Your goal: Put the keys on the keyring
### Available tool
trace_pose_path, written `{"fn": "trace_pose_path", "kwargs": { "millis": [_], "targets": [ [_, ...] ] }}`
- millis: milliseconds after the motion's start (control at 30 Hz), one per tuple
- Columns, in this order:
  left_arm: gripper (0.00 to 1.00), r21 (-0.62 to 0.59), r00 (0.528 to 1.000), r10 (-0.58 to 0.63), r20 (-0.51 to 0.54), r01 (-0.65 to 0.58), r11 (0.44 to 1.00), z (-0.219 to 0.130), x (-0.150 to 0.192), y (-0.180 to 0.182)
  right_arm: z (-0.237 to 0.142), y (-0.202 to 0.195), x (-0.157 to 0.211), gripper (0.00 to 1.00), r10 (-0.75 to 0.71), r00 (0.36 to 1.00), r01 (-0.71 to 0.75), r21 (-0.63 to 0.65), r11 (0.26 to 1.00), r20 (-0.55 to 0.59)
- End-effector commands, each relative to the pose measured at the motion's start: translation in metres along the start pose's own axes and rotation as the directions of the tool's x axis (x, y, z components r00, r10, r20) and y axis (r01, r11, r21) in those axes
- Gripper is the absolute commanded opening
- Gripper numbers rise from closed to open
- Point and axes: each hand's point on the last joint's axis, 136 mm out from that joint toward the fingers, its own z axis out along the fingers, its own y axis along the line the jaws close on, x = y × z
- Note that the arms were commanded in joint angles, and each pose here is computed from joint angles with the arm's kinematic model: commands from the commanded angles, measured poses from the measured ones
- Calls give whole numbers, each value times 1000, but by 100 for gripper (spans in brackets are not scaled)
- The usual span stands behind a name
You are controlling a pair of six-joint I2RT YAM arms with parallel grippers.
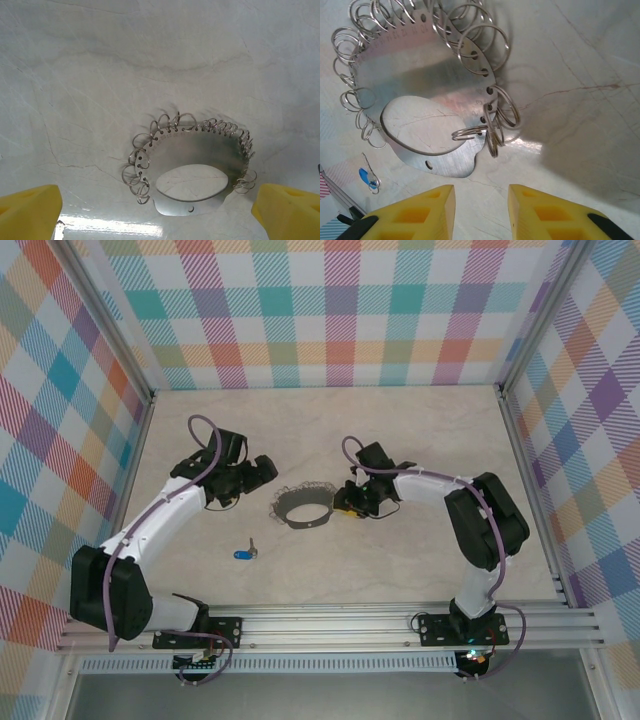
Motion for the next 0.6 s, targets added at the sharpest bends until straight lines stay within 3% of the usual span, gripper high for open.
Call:
{"fn": "trace_pose_path", "kwargs": {
  "millis": [0,167,300,467,567],
  "targets": [
    [100,22,999,32,-25,-32,999,0,6,-7,-5,16,-11,34,-69,998,69,-11,998,8],
    [100,64,994,86,-61,-82,995,5,12,-16,-8,21,-18,34,-100,995,100,4,995,11],
    [98,110,969,216,-122,-204,973,15,26,-32,-20,11,-15,34,-82,996,80,37,996,38],
    [88,125,886,410,-215,-392,912,33,53,-53,-36,-17,3,41,-29,997,24,70,997,64],
    [80,145,820,510,-259,-490,860,45,72,-67,-47,-35,17,51,1,997,-8,91,996,80]
  ]
}}
